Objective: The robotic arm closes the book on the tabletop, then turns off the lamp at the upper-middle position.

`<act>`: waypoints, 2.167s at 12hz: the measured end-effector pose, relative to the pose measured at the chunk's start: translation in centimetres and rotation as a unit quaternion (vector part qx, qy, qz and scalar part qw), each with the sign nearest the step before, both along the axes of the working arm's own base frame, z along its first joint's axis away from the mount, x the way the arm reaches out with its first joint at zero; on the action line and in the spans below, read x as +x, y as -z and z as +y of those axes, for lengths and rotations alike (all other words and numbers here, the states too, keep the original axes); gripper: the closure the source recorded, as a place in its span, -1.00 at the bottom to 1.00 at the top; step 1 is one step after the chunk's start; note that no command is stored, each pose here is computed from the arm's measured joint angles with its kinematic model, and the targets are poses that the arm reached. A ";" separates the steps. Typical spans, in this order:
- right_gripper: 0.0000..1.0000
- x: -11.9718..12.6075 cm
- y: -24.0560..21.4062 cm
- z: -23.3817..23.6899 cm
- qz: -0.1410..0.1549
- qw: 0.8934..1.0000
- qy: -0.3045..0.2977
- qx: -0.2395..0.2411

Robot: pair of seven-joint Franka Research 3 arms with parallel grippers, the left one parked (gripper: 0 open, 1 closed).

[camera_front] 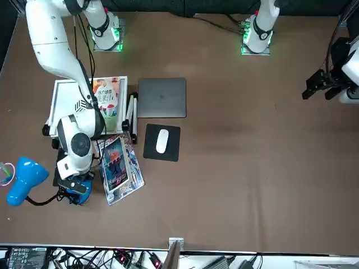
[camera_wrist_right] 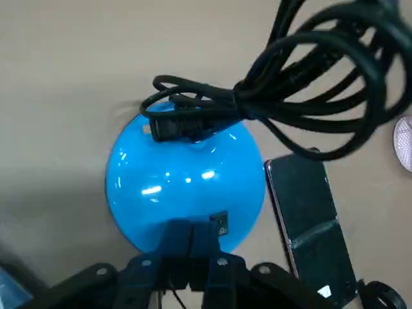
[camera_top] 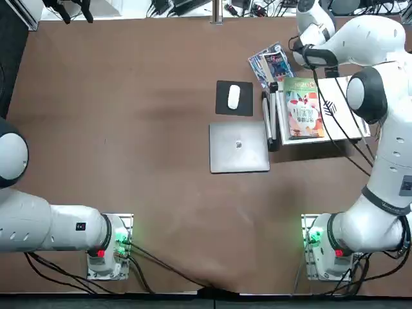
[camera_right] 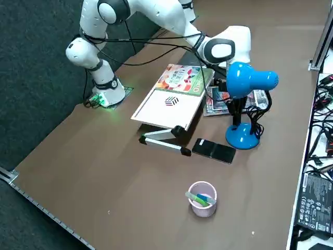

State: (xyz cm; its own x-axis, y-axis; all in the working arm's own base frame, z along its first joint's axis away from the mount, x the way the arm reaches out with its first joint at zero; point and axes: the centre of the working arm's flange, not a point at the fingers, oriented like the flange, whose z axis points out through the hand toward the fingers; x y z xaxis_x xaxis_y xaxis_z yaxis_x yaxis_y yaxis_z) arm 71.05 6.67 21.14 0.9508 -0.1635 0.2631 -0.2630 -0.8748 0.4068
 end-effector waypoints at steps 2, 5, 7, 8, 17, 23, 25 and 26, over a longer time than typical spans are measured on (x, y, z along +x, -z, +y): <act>0.96 0.0 0.2 -0.2 0.003 1.000 -0.002 -0.001; 0.96 0.0 0.2 -0.3 0.004 1.000 -0.002 -0.001; 0.96 0.0 0.2 -0.4 0.004 1.000 -0.003 -0.001; 0.96 0.0 0.1 -0.4 0.004 1.000 -0.004 -0.001; 0.96 0.3 -0.5 -1.5 0.008 1.000 -0.022 -0.001; 0.96 0.1 -1.1 -0.7 0.009 0.999 -0.039 0.017; 0.96 0.0 -1.0 -1.3 0.007 0.999 -0.046 0.025; 0.96 0.0 -0.9 -1.6 0.006 0.998 -0.049 0.028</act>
